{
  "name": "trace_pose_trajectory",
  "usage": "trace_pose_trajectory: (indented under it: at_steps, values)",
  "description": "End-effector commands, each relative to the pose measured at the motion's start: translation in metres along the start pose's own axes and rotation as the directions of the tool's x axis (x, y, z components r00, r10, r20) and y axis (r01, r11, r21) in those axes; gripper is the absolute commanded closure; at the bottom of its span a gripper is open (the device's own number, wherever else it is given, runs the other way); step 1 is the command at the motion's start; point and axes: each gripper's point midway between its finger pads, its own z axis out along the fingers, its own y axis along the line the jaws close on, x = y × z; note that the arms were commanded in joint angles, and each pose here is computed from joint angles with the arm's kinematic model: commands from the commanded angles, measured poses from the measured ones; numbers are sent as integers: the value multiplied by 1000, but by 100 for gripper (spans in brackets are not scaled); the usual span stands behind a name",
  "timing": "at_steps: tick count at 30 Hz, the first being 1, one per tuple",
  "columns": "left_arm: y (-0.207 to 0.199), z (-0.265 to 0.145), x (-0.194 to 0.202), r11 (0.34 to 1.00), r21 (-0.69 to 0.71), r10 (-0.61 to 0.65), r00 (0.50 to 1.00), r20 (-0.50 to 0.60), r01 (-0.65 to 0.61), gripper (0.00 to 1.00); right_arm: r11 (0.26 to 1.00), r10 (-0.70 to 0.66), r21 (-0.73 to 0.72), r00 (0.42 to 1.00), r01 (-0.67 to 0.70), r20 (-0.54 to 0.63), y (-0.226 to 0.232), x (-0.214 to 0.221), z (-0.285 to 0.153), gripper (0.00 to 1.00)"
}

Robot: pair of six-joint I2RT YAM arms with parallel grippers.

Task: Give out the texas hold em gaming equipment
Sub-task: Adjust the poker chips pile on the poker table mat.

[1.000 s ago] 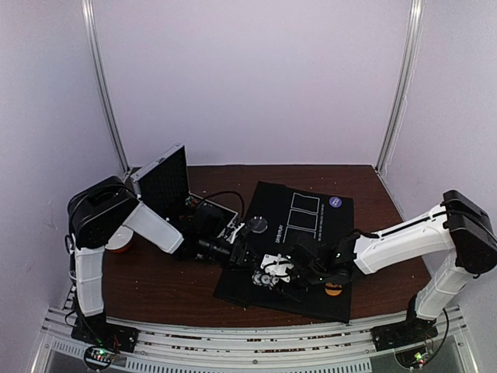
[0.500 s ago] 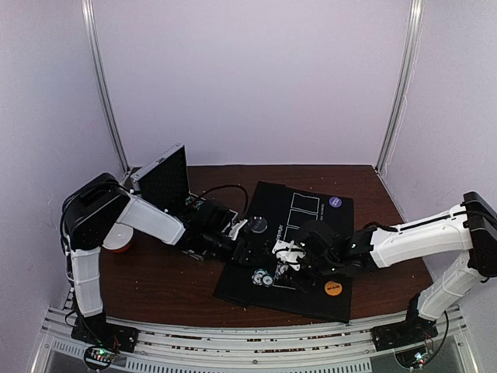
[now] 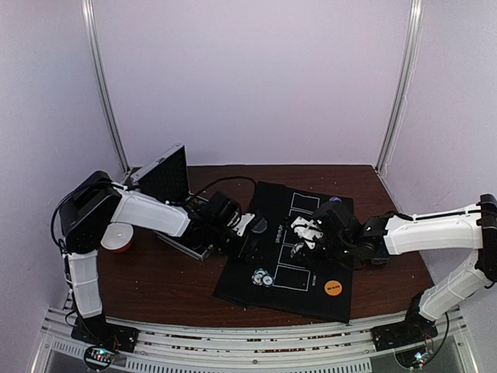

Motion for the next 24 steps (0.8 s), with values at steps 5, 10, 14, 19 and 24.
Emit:
trace_pose_trajectory:
  at_steps: [5, 10, 14, 19, 24]
  values:
    - [-16, -19, -11, 956, -196, 216, 976, -27, -217, 28, 993, 97, 60, 995, -98, 15, -24, 2, -13, 100]
    - [-43, -13, 7, 913, -174, 357, 929, -99, -369, 11, 990, 118, 76, 993, -118, 4, -31, 8, -15, 100]
    - [-42, -3, 18, 887, -197, 393, 907, -151, -417, 2, 987, 134, 85, 991, -134, 7, -36, 12, -16, 100]
    - [-46, 15, 28, 849, -211, 443, 871, -213, -484, 2, 987, 135, 85, 991, -135, 5, -38, 15, -18, 100]
    - [-29, 20, 28, 827, -285, 423, 870, -252, -485, 9, 988, 137, 75, 991, -137, 4, -37, 19, -17, 100]
